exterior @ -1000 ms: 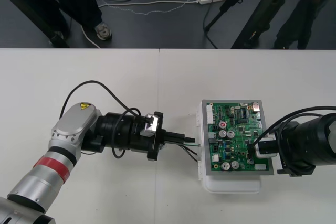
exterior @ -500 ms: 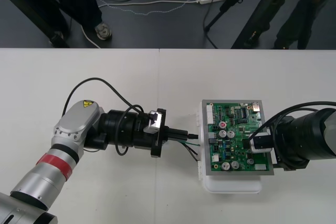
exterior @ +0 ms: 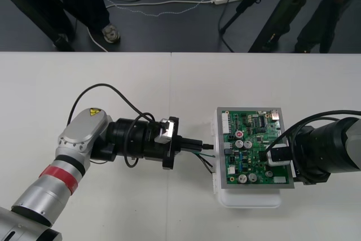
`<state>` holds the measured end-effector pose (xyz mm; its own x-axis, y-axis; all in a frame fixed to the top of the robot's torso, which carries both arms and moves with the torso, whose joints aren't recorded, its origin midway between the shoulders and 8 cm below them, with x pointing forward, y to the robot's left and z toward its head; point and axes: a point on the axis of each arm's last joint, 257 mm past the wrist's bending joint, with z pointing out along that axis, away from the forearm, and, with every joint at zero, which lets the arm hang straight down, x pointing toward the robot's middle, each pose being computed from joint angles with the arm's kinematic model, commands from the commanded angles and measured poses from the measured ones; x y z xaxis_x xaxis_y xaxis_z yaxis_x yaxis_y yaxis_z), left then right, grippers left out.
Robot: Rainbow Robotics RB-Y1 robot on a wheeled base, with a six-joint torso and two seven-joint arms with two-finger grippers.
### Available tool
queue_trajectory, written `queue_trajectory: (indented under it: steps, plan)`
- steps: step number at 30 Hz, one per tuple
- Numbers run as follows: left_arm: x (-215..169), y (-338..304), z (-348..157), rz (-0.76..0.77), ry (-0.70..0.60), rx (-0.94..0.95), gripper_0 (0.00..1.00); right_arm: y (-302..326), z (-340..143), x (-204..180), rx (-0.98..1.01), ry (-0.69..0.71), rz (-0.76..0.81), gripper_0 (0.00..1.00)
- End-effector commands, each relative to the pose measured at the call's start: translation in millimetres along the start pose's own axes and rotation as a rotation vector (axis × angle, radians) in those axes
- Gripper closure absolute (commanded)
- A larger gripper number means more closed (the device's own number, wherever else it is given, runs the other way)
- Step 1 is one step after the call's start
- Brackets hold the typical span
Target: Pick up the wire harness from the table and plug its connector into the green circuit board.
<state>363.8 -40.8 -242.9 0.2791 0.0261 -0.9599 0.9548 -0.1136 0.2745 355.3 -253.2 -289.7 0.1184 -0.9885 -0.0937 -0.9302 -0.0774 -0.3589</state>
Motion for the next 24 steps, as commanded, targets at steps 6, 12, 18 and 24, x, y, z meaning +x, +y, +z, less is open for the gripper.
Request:
queue_trajectory:
  steps: [6, 12, 18, 24]
  plan:
    - [-21.1, 3.7, 17.0, -0.043, -0.026, -0.004, 1.00, -7.7, 1.1, -18.2, 0.019, -0.029, 0.046, 0.00]
    - [-20.5, 2.2, 15.6, -0.054, -0.023, -0.018, 1.00, -7.4, 1.4, -18.2, 0.018, -0.030, 0.053, 0.00]
    - [-15.4, -1.5, 14.2, -0.057, -0.001, -0.018, 1.00, -7.3, 1.0, -18.3, 0.018, -0.030, 0.050, 0.00]
    - [-15.0, -5.3, 19.1, -0.065, 0.002, -0.008, 1.00, -6.2, 1.4, -19.4, 0.015, -0.034, 0.050, 0.00]
